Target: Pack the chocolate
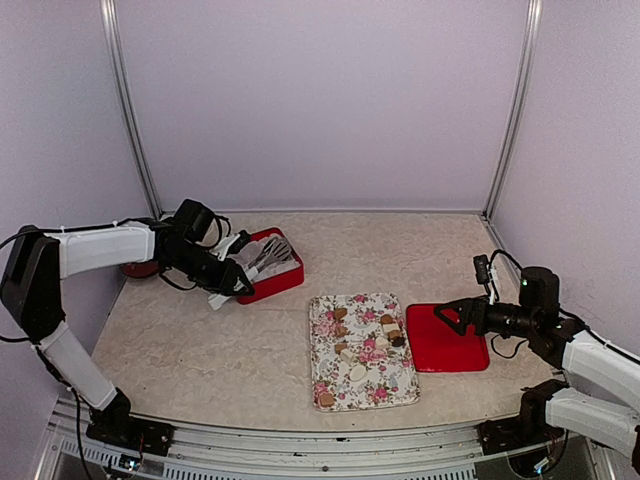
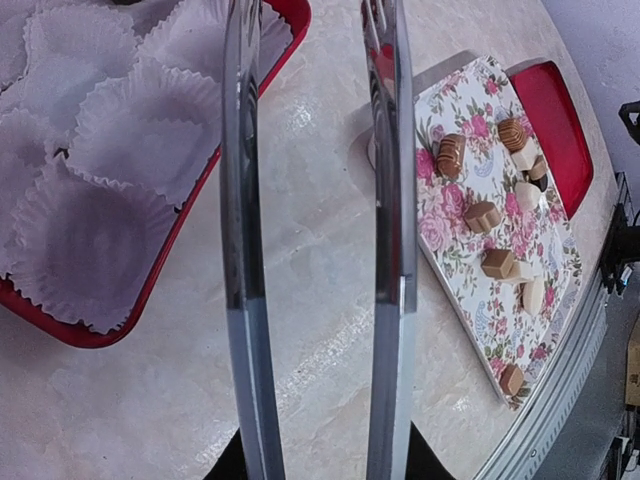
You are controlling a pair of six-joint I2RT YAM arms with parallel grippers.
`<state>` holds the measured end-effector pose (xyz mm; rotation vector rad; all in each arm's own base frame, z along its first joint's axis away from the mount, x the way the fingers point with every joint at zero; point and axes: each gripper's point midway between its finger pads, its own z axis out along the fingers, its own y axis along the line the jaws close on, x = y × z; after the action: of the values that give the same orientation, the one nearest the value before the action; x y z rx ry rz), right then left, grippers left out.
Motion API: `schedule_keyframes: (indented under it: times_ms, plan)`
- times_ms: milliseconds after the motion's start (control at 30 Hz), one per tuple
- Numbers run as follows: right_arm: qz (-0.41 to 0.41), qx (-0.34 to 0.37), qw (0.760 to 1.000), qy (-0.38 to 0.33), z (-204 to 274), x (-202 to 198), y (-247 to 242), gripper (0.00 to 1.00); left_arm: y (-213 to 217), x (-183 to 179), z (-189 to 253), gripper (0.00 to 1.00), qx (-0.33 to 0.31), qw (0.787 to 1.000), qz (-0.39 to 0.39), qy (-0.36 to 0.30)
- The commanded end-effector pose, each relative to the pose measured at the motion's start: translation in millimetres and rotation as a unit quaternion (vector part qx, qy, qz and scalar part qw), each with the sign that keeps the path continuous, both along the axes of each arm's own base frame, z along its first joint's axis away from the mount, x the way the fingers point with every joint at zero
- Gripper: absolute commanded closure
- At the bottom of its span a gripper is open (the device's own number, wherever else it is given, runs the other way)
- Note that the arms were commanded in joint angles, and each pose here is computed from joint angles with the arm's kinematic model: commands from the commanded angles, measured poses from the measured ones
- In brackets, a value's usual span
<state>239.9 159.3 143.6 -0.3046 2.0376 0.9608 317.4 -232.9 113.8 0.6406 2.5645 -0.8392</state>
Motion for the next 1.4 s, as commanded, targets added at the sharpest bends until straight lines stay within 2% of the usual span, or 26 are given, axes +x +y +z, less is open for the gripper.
schedule_keyframes:
  times_ms: [0, 767, 1100, 1367]
  plan:
    - [-0.004, 0.006, 1.000, -0.023, 13.2, 5.6, -2.1, 0.00, -4.7, -0.2, -6.9, 0.74, -0.015, 1.000, -0.004, 0.015]
    - [-0.004, 0.002, 1.000, -0.020, 7.6, 3.9, -2.8, 0.00, -10.2, 14.8, -23.8, 0.71, 0.004, 1.000, 0.001, 0.027]
    - [-0.006, 0.001, 1.000, -0.018, 6.8, 4.5, -3.6, 0.00, -15.3, 17.5, -24.8, 0.62, 0.005, 1.000, -0.007, 0.025]
    - [-0.005, 0.001, 1.000, -0.018, 6.4, 4.5, -3.3, 0.00, -17.9, 18.9, -19.2, 0.61, 0.001, 1.000, -0.007, 0.015]
